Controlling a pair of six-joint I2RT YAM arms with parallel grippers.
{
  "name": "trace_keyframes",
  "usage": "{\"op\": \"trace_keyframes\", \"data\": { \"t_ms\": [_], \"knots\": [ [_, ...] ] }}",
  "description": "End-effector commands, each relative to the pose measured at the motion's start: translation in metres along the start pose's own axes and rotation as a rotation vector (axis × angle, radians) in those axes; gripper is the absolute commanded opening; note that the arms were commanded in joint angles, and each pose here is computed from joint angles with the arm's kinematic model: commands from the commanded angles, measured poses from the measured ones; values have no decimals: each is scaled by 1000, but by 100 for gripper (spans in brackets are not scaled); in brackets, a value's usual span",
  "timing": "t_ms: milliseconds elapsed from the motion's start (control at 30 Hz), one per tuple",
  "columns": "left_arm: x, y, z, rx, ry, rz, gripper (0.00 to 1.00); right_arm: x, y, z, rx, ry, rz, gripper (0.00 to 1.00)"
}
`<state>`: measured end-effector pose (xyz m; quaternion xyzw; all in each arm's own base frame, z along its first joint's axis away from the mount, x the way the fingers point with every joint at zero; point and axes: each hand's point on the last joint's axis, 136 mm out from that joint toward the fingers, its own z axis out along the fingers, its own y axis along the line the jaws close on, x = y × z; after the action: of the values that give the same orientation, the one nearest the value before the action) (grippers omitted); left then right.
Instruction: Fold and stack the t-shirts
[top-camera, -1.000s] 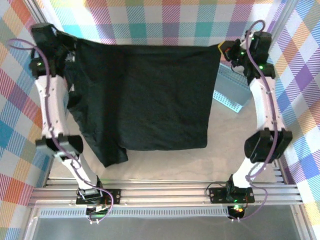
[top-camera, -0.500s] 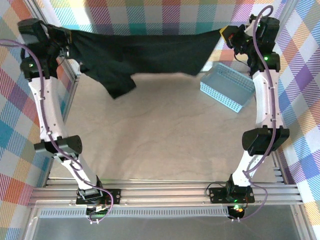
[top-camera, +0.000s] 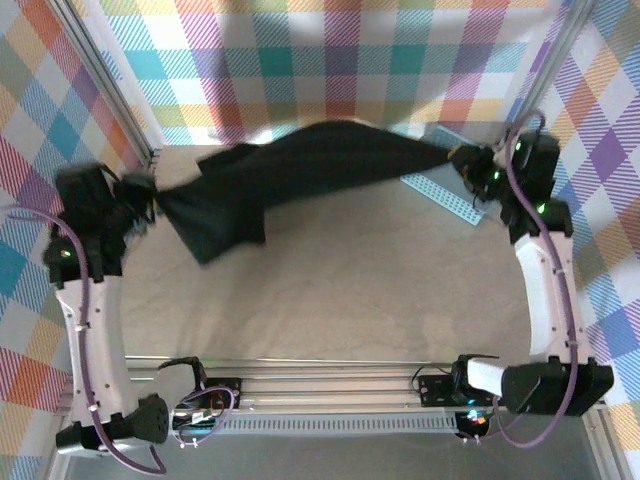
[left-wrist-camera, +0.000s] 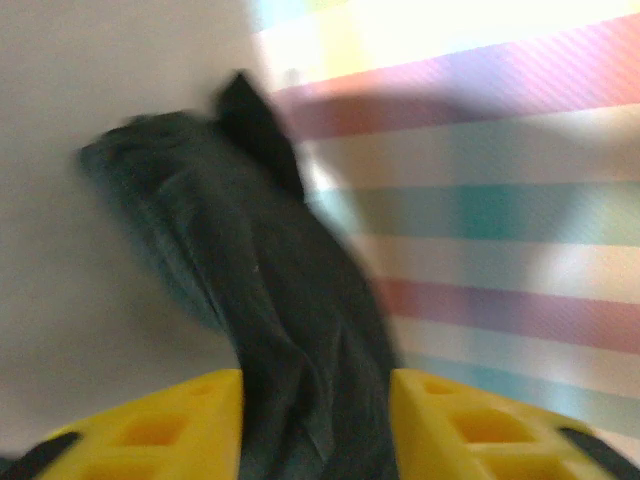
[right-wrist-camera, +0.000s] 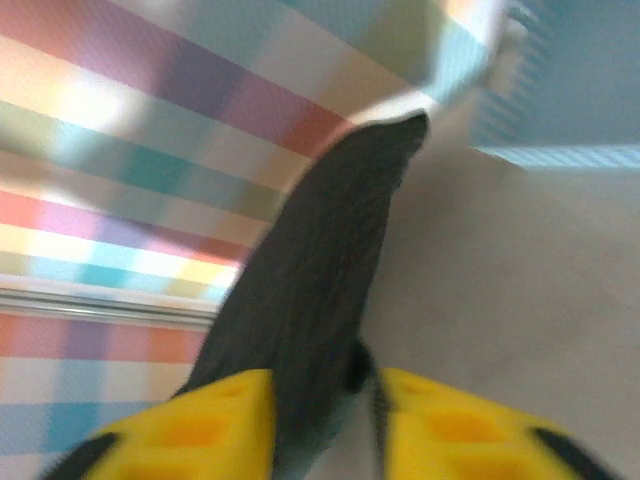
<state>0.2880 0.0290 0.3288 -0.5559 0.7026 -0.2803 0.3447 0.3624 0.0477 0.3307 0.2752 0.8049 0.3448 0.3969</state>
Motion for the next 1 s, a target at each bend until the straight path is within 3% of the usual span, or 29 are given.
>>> {"op": "trace_keyframes", "data": {
  "t_ms": [0, 67, 233, 400, 533, 733, 867, 967],
  "knots": [
    [37, 114, 37, -326, 130, -8, 53, 56, -112, 14, 320, 99, 59, 44],
    [50, 147, 42, -397, 165, -3, 61, 79, -140, 18, 378, 152, 55, 46],
    [60, 176, 64, -459, 183, 29, 57, 114, -146, 48, 422, 278, -54, 47],
    [64, 151, 111, -445, 201, 98, 50, 142, -132, 99, 404, 409, -168, 45],
    [72, 126, 167, -438, 246, 140, 40, 148, -128, 148, 380, 479, -213, 40],
    [96, 145, 228, -573, 326, 208, 30, 144, -163, 200, 485, 552, -206, 32],
    [105, 186, 230, -683, 360, 215, 29, 159, -189, 202, 577, 653, -163, 30],
    [108, 208, 214, -723, 378, 234, 29, 178, -199, 182, 623, 725, -133, 33]
  ]
}}
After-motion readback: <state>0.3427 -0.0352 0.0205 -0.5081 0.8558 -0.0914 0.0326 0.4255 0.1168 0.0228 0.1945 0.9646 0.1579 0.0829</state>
